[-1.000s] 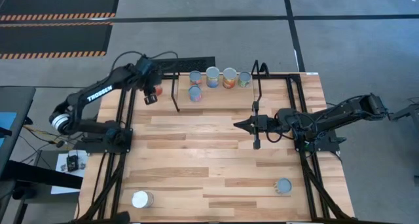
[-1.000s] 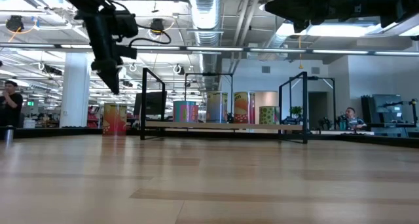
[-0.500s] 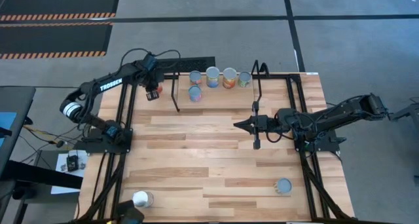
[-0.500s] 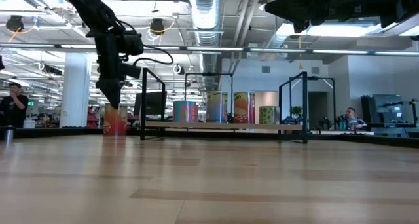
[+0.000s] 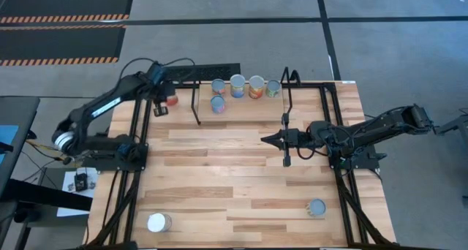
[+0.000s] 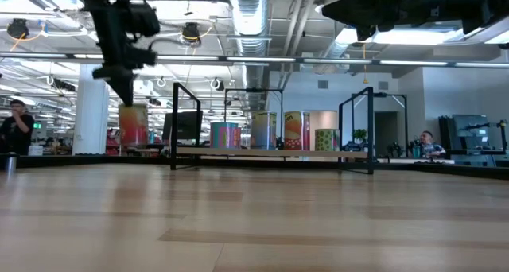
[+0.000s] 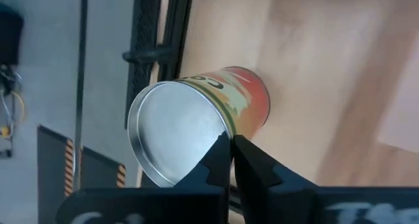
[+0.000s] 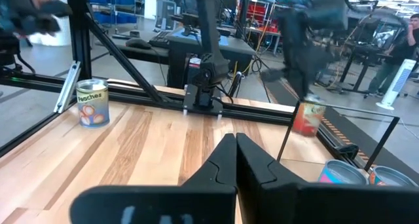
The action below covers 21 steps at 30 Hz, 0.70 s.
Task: Pick and place cans onto a shelf
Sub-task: Put the canned corn on the shelf aligned with the canned corn on the shelf
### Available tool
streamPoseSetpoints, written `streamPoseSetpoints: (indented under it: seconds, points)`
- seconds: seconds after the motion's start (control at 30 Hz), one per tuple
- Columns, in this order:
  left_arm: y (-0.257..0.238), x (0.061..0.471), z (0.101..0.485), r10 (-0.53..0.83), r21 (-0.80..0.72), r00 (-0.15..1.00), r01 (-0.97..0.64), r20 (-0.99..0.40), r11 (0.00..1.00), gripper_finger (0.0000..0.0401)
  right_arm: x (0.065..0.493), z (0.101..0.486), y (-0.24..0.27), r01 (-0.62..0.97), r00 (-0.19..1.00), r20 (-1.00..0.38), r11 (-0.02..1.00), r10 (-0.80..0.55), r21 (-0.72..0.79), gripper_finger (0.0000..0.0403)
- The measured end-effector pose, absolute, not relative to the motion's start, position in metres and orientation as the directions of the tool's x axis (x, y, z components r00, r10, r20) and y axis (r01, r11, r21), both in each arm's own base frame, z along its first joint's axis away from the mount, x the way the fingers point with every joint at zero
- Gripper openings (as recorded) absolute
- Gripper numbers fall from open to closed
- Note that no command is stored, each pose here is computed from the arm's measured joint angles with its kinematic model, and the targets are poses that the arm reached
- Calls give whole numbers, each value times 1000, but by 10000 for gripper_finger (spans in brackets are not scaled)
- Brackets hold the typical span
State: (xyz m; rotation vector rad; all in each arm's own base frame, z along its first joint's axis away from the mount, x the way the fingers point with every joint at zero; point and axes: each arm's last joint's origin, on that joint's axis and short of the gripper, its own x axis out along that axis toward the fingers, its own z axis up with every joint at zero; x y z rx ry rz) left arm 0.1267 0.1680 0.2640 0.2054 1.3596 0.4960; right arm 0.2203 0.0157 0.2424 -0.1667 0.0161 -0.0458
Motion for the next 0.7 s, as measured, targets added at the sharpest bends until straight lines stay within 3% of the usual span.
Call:
streamPoseSetpoints:
  seconds: [0.23, 0.43, 0.7]
  points:
    - [96, 113, 287, 328, 295, 209, -175, -921, 939, 0, 220, 243, 16, 45, 999, -8, 985, -47, -166, 13]
    - [37, 114, 300, 107, 91, 446, -58, -888, 994, 0, 220, 244, 16, 47, 999, 7, 986, -47, -157, 12]
    - [-13, 162, 301, 81, 148, 592, 64, -802, 987, 0, 220, 246, 16, 50, 999, 25, 987, -47, -154, 12]
